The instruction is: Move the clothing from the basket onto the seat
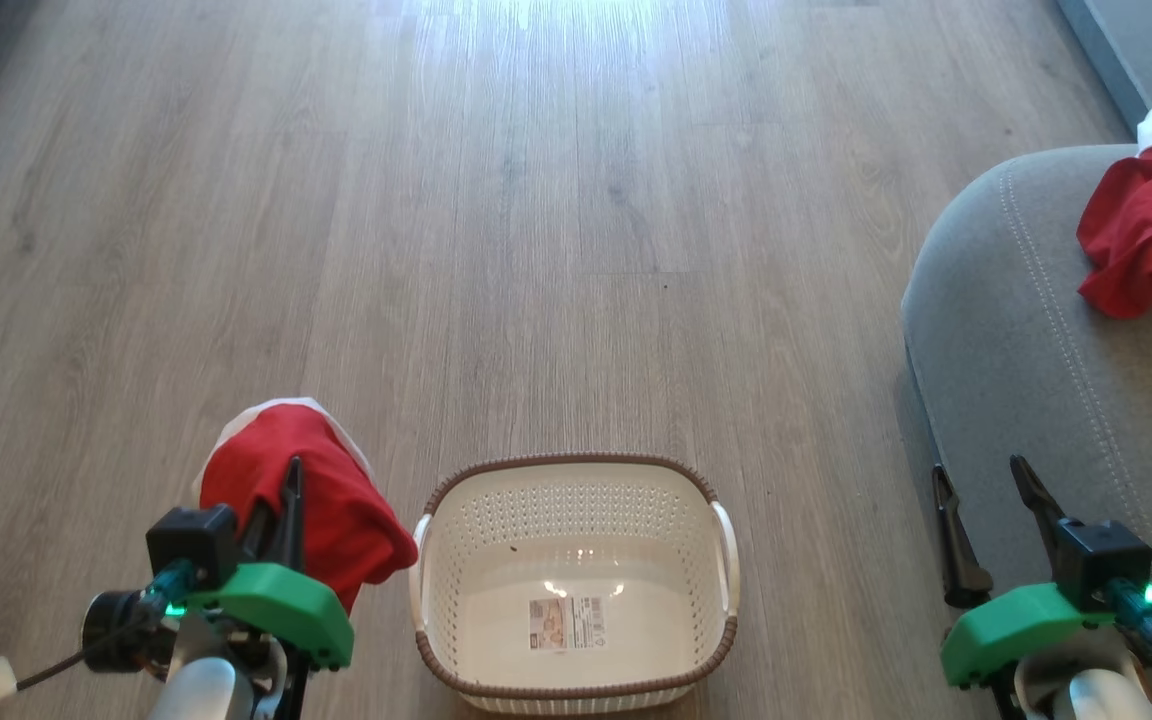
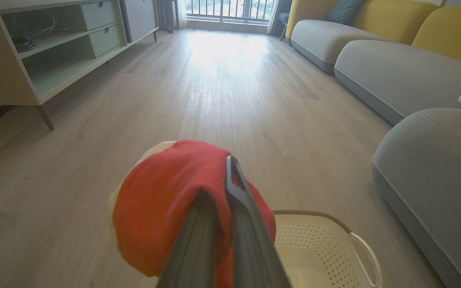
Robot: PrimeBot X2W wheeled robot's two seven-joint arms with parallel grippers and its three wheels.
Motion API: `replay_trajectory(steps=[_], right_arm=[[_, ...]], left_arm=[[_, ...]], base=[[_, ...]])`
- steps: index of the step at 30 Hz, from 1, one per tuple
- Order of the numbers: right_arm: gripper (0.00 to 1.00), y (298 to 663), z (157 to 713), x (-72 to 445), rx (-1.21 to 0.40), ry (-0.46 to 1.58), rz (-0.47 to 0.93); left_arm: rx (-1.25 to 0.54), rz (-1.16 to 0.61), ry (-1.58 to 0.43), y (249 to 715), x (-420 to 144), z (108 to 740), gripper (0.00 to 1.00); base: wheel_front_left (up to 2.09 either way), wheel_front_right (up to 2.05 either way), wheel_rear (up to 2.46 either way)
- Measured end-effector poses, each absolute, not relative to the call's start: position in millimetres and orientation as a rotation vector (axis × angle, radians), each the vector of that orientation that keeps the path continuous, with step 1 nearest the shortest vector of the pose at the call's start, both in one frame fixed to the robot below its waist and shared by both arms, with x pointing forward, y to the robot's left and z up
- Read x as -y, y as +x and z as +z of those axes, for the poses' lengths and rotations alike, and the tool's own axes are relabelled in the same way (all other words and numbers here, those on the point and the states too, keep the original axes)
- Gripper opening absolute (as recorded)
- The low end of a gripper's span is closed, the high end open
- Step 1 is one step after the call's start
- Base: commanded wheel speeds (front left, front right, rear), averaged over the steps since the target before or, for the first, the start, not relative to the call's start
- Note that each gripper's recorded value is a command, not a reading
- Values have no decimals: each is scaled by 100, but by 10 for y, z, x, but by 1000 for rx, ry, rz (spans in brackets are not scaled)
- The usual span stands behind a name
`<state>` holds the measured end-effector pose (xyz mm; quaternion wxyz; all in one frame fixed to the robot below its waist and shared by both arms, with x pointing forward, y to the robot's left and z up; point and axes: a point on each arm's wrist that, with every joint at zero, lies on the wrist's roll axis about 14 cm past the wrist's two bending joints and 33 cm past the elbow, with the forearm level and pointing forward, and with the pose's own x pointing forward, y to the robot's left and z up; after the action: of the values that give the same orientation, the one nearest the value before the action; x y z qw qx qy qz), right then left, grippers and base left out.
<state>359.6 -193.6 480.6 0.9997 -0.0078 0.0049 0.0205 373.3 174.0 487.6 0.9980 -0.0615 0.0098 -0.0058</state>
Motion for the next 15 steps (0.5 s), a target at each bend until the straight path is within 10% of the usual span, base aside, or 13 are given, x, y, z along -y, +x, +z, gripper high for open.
replay_trajectory(steps=[15], right_arm=[[100,3580,4772,1957,-19,-4,31]], left_arm=[[-32,-29,-114,3767,-1689,4825,0]], base=[[0,0,0]])
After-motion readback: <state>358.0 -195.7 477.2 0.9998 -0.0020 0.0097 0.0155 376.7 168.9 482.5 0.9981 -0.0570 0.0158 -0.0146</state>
